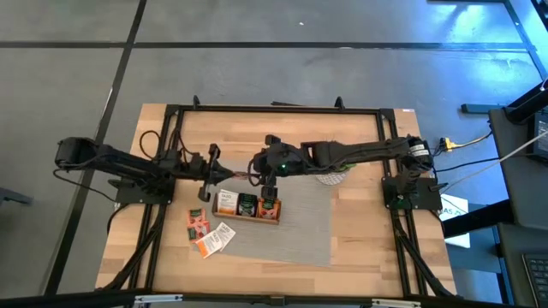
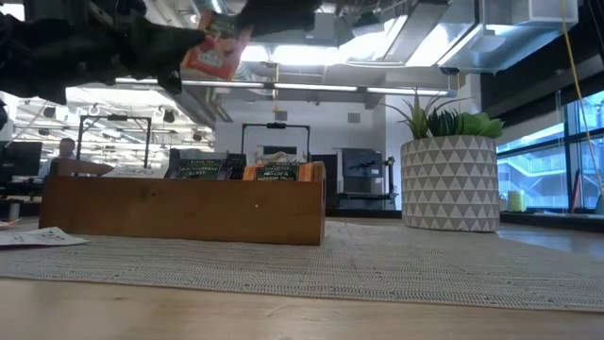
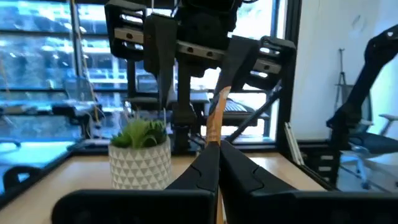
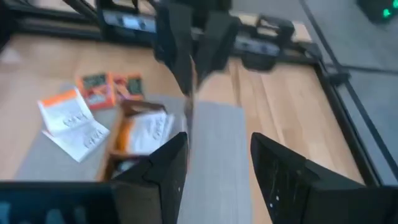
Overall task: Pick & Place Tea
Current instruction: Put the orange tea bag into the right section of the wooden organizer
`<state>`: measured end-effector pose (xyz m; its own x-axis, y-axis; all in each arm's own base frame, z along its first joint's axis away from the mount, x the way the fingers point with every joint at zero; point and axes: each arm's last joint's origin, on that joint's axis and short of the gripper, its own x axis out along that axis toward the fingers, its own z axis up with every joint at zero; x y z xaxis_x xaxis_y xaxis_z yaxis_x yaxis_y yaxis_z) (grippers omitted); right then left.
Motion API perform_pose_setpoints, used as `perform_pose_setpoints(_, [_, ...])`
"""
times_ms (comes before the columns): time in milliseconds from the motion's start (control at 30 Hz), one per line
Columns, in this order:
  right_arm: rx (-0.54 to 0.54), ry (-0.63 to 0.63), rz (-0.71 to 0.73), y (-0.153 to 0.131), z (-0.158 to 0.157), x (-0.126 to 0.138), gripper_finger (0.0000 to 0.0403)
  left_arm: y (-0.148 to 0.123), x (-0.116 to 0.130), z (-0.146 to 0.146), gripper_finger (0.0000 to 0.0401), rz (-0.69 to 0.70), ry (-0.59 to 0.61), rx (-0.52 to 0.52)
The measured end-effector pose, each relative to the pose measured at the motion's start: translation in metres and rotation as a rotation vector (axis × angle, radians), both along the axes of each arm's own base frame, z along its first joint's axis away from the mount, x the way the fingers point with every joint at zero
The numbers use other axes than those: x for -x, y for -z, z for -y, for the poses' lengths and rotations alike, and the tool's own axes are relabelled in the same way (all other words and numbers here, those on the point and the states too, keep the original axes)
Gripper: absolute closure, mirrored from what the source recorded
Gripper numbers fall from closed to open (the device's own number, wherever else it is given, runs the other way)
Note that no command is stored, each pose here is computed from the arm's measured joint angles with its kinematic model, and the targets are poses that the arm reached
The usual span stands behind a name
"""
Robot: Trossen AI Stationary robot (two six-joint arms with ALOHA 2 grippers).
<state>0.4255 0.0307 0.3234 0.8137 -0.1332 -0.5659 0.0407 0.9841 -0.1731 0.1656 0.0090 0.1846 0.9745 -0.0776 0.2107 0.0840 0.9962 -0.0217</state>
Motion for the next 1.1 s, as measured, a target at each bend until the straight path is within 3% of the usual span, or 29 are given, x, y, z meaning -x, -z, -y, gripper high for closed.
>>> perform_pose_setpoints(233, [-0.121,0.026,0.056,-0.003,-0.002,-0.003,0.0226,-0.004,-0.004,0.012,0.0400,0.016,-0.021,-0.059])
perform_pose_setpoints(367, [-0.135,0.021,0.048,-0.002,-0.002,-0.002,0.0247,-0.007,-0.005,0.013,0.0399,0.029,-0.019,-0.063])
perform_pose_setpoints(700, [-0.176,-0.009,0.047,-0.002,-0.004,-0.002,0.0389,-0.009,-0.006,0.013,0.0398,0.034,-0.012,-0.049])
perform_pose_setpoints(1100, [-0.194,0.005,0.034,-0.001,-0.005,-0.001,0.0397,-0.006,-0.007,0.013,0.0362,0.007,0.001,-0.064])
